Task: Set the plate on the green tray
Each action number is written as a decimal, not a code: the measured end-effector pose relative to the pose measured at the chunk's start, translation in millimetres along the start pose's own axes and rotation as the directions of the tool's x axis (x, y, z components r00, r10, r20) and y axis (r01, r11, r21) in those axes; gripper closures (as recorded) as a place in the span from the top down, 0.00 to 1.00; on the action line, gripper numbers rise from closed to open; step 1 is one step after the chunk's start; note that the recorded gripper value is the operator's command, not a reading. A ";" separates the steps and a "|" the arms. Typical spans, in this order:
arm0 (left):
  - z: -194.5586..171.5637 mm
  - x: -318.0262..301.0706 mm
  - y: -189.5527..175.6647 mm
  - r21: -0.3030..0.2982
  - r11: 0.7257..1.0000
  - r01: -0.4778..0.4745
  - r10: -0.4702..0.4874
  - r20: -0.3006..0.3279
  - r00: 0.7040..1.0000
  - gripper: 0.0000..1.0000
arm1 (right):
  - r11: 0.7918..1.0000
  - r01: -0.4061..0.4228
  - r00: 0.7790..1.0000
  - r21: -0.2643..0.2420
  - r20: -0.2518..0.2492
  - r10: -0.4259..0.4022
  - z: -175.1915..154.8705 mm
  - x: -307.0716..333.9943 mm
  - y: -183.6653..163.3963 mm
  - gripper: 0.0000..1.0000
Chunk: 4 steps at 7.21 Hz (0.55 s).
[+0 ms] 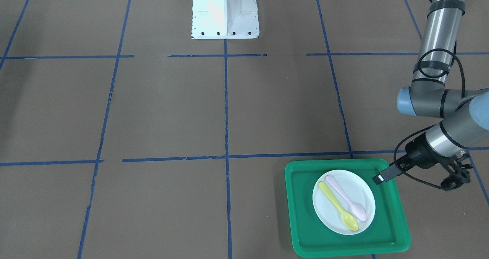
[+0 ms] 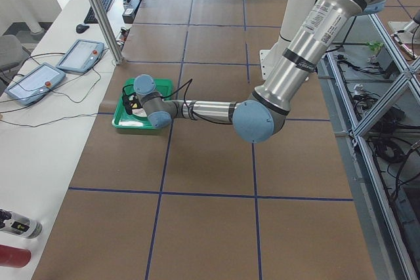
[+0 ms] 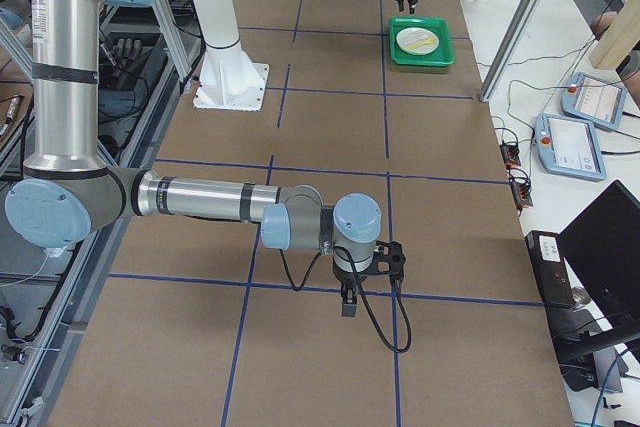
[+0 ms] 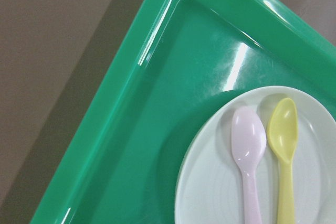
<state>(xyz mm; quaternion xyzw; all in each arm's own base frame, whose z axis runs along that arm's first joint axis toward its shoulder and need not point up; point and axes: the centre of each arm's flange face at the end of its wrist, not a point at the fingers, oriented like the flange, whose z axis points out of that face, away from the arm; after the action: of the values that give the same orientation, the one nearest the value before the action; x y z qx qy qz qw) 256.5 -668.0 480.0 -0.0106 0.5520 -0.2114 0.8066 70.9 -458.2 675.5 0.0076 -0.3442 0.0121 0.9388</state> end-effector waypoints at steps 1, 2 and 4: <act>-30.1 1.9 4.4 -0.001 0.999 -0.040 0.040 0.003 0.999 1.00 | 1.000 0.000 1.000 0.000 0.000 0.000 0.1 0.0 0.1 1.00; -61.3 6.2 5.0 0.014 0.995 -0.097 0.097 0.011 0.995 1.00 | 1.000 0.000 1.000 -0.001 0.000 0.000 0.1 0.1 0.1 1.00; -118.2 -2.8 0.4 0.048 0.967 -0.252 0.248 0.071 0.966 1.00 | 1.000 -0.001 1.000 -0.001 0.000 0.001 0.1 0.1 0.1 1.00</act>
<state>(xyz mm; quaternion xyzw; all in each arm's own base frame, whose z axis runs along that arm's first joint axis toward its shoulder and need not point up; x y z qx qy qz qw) 150.1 -641.1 436.2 0.0751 0.5166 -0.1232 0.8440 70.9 -458.1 675.6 0.0072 -0.3442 0.0122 0.9388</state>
